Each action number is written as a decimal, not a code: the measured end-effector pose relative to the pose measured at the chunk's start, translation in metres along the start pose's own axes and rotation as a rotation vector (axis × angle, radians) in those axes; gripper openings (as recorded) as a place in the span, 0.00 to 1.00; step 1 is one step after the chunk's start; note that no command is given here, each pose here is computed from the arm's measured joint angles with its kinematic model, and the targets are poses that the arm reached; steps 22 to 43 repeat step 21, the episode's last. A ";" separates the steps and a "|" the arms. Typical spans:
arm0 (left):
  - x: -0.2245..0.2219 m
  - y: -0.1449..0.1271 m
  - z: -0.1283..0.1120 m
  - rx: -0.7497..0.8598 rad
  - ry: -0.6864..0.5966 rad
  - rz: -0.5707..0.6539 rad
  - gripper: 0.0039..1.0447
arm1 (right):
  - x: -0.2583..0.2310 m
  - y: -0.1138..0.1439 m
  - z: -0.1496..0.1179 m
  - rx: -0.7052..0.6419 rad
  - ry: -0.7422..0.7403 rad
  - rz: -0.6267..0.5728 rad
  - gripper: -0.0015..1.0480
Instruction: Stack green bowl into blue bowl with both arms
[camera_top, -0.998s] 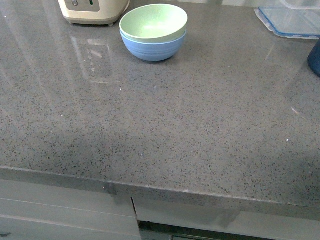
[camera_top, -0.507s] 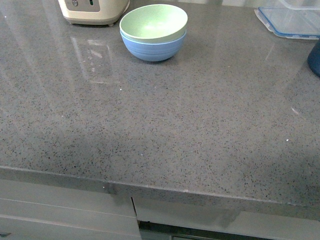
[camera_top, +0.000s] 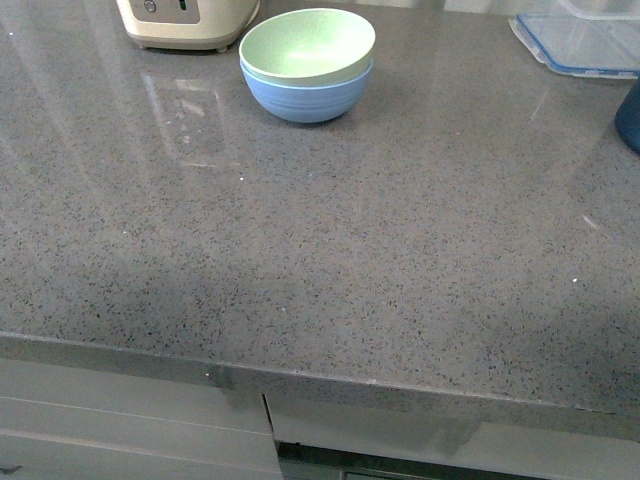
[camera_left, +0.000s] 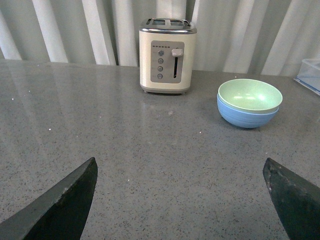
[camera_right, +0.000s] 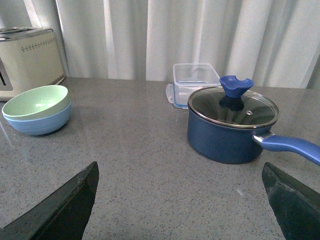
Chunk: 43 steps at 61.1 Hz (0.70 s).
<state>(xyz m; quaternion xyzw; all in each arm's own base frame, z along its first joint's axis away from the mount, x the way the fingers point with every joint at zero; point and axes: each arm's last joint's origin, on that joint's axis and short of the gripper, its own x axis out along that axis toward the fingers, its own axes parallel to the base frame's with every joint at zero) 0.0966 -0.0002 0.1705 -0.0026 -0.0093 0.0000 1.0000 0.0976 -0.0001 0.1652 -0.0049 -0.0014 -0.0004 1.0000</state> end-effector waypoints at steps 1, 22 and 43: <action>0.000 0.000 0.000 0.000 0.000 0.000 0.94 | 0.000 0.000 0.000 0.000 0.000 0.000 0.90; 0.000 0.000 0.000 0.000 0.000 0.000 0.94 | 0.000 0.000 0.000 0.000 0.000 0.000 0.90; 0.000 0.000 0.000 0.000 0.000 0.000 0.94 | 0.000 0.000 0.000 0.000 0.000 0.000 0.90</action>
